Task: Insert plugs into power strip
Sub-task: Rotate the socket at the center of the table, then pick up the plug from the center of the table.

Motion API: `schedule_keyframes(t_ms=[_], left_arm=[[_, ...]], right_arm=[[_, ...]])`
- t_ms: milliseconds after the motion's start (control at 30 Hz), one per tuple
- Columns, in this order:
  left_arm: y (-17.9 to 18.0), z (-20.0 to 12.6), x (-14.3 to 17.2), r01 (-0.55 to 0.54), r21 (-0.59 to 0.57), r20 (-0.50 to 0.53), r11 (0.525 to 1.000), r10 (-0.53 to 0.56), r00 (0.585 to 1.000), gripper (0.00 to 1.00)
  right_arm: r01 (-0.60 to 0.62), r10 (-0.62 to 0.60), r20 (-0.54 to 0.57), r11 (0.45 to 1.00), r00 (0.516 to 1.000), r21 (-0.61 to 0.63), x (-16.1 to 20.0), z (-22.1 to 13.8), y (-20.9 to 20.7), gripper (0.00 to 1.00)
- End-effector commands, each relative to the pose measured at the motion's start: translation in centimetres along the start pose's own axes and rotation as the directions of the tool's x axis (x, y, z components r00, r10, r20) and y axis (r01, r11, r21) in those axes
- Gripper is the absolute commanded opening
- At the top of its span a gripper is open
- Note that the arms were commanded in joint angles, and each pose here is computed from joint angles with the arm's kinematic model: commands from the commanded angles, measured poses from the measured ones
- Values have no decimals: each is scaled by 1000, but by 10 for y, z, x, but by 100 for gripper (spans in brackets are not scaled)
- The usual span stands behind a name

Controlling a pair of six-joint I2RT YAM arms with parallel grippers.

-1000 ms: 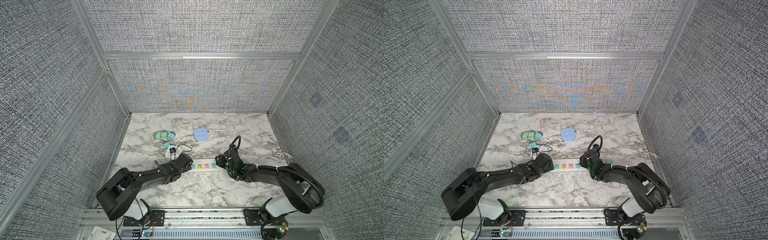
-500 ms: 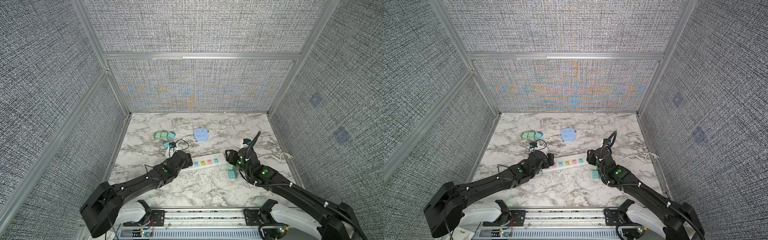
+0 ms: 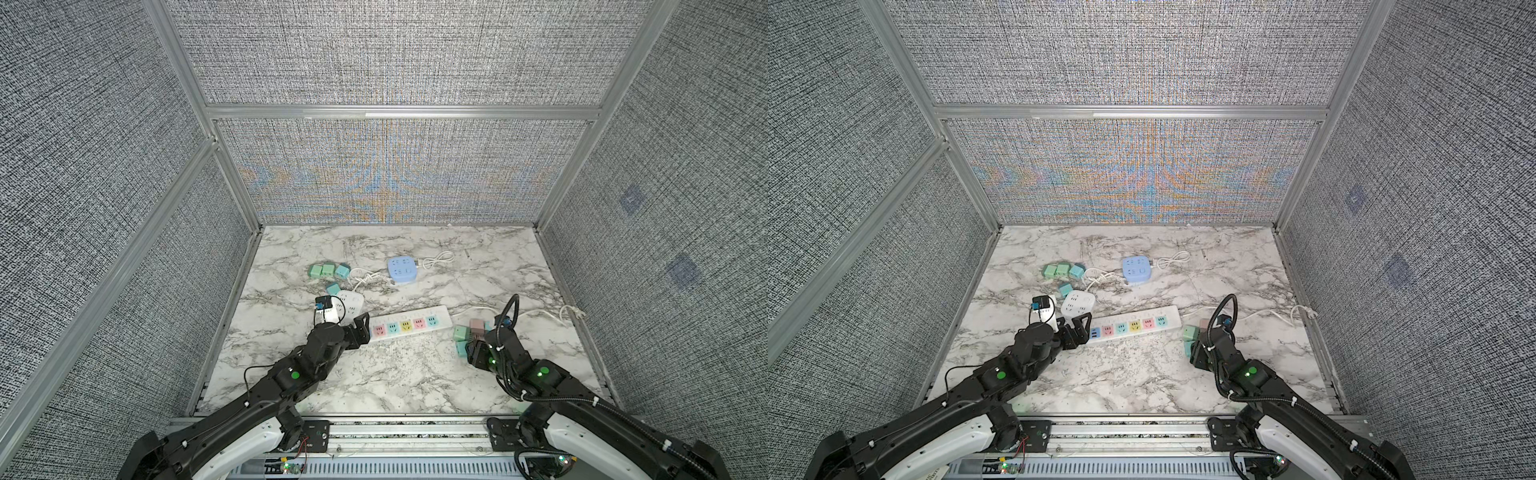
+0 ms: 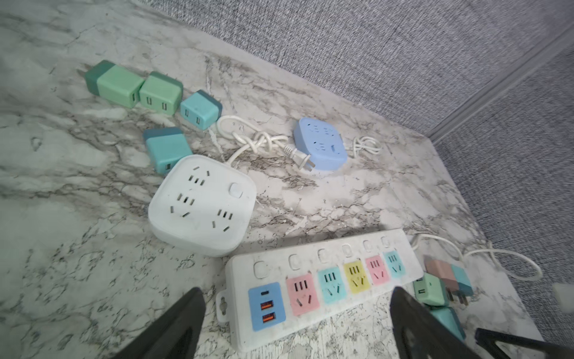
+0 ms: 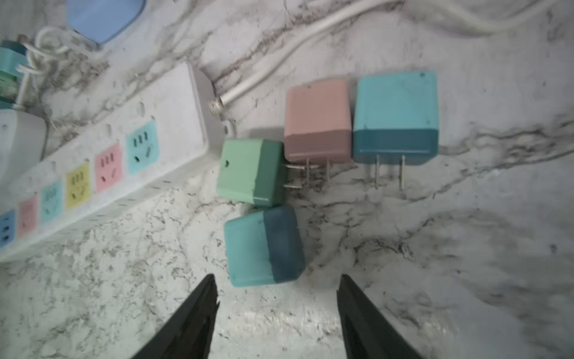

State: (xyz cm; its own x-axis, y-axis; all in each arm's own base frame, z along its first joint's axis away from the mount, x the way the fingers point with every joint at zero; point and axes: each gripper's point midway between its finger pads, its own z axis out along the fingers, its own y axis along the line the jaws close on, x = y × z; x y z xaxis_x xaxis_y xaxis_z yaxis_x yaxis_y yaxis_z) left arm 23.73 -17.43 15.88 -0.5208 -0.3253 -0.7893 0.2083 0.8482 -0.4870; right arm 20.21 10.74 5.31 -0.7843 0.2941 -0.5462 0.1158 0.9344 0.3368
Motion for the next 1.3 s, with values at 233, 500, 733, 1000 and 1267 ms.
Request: schedule_keyframes(t_ms=[233, 500, 733, 1000, 1267], left_arm=[[-21, -27, -1, -4, 252, 98, 968, -22, 995, 99], [-4, -29, -2, -37, 161, 106, 986, 20, 994, 99], [49, -33, 4, -103, -98, 110, 990, 114, 987, 99], [63, -55, -10, -17, -121, 203, 993, 41, 978, 99], [65, -68, -19, -17, -101, 261, 995, 43, 964, 99]], right_arm=[[39, -40, -2, 994, 999, -98, 0, 23, 23, 84], [57, -63, -67, 995, 996, -80, 8, 30, 26, 85], [62, -74, -58, 979, 996, -193, 27, 20, 47, 84], [94, -120, -60, 941, 991, -326, 41, 9, 89, 77], [181, -181, 18, 957, 983, -228, 21, -9, 94, 73]])
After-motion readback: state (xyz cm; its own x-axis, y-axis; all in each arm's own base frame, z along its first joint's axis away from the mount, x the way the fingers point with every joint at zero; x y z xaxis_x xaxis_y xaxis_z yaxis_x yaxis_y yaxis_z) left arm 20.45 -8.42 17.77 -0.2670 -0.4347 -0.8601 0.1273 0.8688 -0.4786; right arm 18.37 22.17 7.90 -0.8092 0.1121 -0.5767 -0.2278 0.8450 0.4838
